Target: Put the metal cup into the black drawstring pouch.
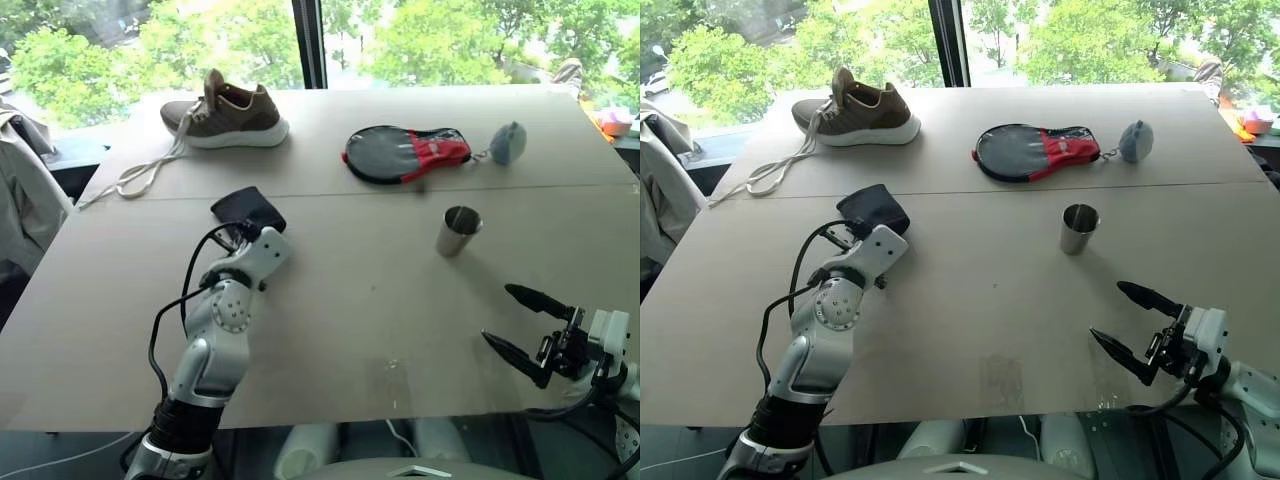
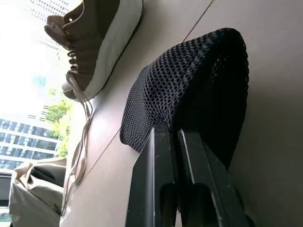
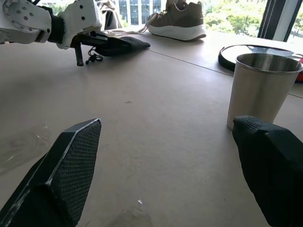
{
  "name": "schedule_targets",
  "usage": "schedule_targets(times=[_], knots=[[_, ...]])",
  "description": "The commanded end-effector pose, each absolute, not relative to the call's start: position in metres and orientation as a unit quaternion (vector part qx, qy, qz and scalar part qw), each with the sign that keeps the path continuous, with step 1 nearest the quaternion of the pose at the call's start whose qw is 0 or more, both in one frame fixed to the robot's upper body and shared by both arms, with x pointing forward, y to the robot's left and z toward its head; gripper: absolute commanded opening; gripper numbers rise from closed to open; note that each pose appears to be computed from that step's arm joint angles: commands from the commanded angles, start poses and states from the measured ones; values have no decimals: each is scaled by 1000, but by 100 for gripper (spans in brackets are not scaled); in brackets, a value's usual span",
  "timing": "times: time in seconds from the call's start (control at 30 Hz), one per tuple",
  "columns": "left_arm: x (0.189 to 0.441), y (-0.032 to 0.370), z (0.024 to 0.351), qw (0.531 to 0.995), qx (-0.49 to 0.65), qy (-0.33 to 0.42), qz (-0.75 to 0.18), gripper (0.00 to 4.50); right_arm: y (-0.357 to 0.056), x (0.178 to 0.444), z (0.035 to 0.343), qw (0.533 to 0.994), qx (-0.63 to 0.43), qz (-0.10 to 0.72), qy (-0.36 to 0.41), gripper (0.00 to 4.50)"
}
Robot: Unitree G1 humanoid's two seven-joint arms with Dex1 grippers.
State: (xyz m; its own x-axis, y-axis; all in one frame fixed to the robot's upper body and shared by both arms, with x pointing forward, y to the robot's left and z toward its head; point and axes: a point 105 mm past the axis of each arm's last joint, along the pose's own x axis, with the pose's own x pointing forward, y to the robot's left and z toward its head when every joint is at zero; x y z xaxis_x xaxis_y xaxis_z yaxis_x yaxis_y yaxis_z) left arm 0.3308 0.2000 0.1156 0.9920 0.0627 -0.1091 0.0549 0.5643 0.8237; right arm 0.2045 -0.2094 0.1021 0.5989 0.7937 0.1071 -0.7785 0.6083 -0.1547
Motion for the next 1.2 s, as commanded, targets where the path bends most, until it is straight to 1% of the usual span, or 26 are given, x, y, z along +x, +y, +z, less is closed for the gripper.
schedule_targets(times=[0.03, 0.07, 0.1, 0.13, 0.2, 0.23, 0.33, 0.4, 0.47, 0.5, 0.57, 0.63, 0.7, 0.8, 0.83, 0.9, 0.97, 1.0, 1.1, 1.2], knots=[[336, 192, 133, 916, 400, 36, -21, 8, -214, 208, 104, 901, -58, 424, -76, 450], [337, 188, 133, 927, 370, 41, -34, 8, -216, 212, 104, 907, -61, 411, -67, 450], [339, 183, 135, 953, 296, 51, -42, 8, -218, 218, 106, 913, -64, 399, -64, 450], [342, 179, 134, 969, 234, 65, -52, 8, -219, 223, 110, 915, -64, 393, -64, 450], [346, 170, 136, 986, 120, 90, -71, 8, -221, 234, 124, 920, -71, 375, -87, 450], [347, 164, 137, 988, 82, 102, -85, 8, -222, 239, 131, 923, -74, 364, -97, 450], [349, 148, 148, 986, 33, 105, -127, 8, -225, 254, 150, 929, -100, 330, -130, 450], [353, 142, 157, 984, 1, 110, -138, 8, -219, 265, 170, 929, -122, 314, -153, 450], [356, 137, 165, 982, -7, 111, -152, 8, -212, 274, 186, 929, -150, 303, -151, 450], [357, 136, 168, 981, -3, 109, -158, 8, -209, 276, 189, 927, -169, 304, -140, 450], [358, 135, 172, 980, 4, 109, -166, 8, -197, 278, 195, 908, -243, 322, -112, 450], [359, 131, 174, 977, 0, 113, -179, 8, -184, 280, 196, 879, -310, 358, -53, 450], [360, 127, 173, 974, -5, 123, -192, 8, -178, 285, 194, 860, -343, 378, -2, 450], [360, 121, 172, 968, -24, 131, -215, 8, -175, 293, 196, 840, -365, 398, 51, 450], [360, 120, 173, 967, -27, 131, -216, 8, -173, 297, 199, 839, -365, 399, 61, 450], [360, 120, 173, 965, -38, 137, -220, 8, -168, 301, 203, 824, -378, 416, 75, 450], [360, 118, 173, 962, -50, 141, -227, 8, -166, 300, 197, 810, -375, 436, 114, 450], [359, 117, 174, 961, -57, 142, -230, 8, -166, 304, 193, 808, -374, 436, 129, 450], [357, 112, 175, 957, -69, 142, -242, 8, -166, 317, 181, 800, -392, 431, 146, 450], [351, 107, 176, 949, -101, 142, -261, 8, -169, 320, 165, 788, -391, 440, 179, 450]])
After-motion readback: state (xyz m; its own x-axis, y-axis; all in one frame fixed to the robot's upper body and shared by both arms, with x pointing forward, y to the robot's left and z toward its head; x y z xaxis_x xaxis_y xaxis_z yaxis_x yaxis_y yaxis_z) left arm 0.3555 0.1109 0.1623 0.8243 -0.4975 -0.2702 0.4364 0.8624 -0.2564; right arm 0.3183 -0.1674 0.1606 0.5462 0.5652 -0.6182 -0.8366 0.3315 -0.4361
